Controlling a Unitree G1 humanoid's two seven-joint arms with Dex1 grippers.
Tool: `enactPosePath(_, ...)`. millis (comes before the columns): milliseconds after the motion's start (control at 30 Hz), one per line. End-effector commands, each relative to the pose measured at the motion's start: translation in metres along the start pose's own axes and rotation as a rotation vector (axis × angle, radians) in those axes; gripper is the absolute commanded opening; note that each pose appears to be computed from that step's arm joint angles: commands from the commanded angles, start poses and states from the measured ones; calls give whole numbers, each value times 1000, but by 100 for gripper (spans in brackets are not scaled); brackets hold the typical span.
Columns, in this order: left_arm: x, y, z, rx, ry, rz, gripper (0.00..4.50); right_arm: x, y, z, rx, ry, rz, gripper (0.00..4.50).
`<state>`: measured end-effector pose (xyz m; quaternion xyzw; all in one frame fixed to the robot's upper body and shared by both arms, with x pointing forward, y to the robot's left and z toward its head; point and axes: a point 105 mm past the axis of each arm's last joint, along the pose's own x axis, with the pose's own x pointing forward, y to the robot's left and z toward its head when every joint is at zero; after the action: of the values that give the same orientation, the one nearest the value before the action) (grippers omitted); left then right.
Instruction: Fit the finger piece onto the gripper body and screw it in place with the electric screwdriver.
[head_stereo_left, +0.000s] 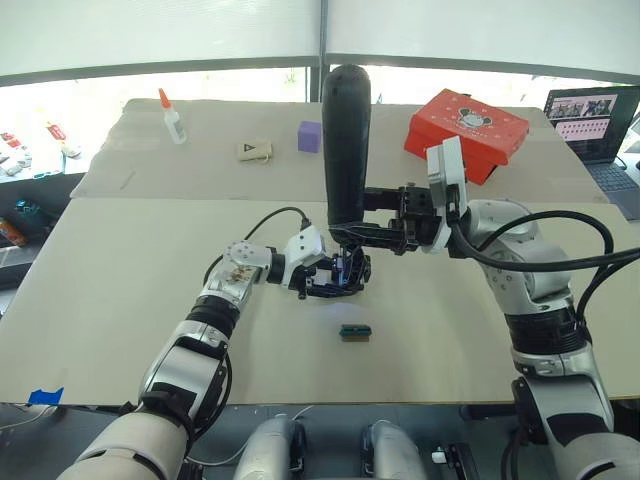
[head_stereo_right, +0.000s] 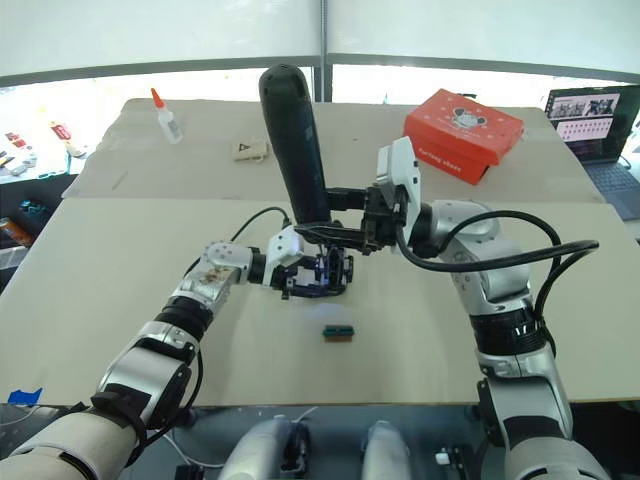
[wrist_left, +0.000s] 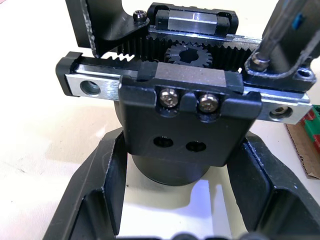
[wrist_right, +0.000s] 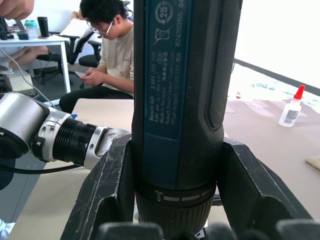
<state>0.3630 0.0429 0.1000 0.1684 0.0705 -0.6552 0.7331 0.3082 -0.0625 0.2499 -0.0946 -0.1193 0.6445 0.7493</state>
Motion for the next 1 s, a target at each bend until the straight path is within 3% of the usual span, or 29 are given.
enactPosePath(33, -1, -3, 10, 46, -29, -26, 232, -2, 2, 17, -3, -38, -1, 192)
enactPosePath(200, 0, -9, 0, 34, -6, -43, 232, -2, 16, 57, -64, -175, 58, 192)
enactPosePath(500, -1, -7, 0, 20, 4, -36, 232, -2, 20, 59, -50, -187, 55, 192)
enactPosePath(567, -5, -5, 2, 21, 3, -25, 335, 0, 19, 62, -52, -193, 53, 192)
enactPosePath(600, -9, -4, 3, 26, 2, -21, 335, 0, 19, 64, -55, -199, 54, 192)
enactPosePath(633, -14, -4, 4, 32, 0, -20, 399, 1, 18, 67, -56, -205, 54, 192)
enactPosePath(700, -22, -6, 9, 40, -12, -26, 445, 2, 19, 71, -51, -217, 62, 192)
enactPosePath(1000, -43, -47, 34, 76, -77, -125, 450, -1, 49, 76, 12, -214, 249, 192)
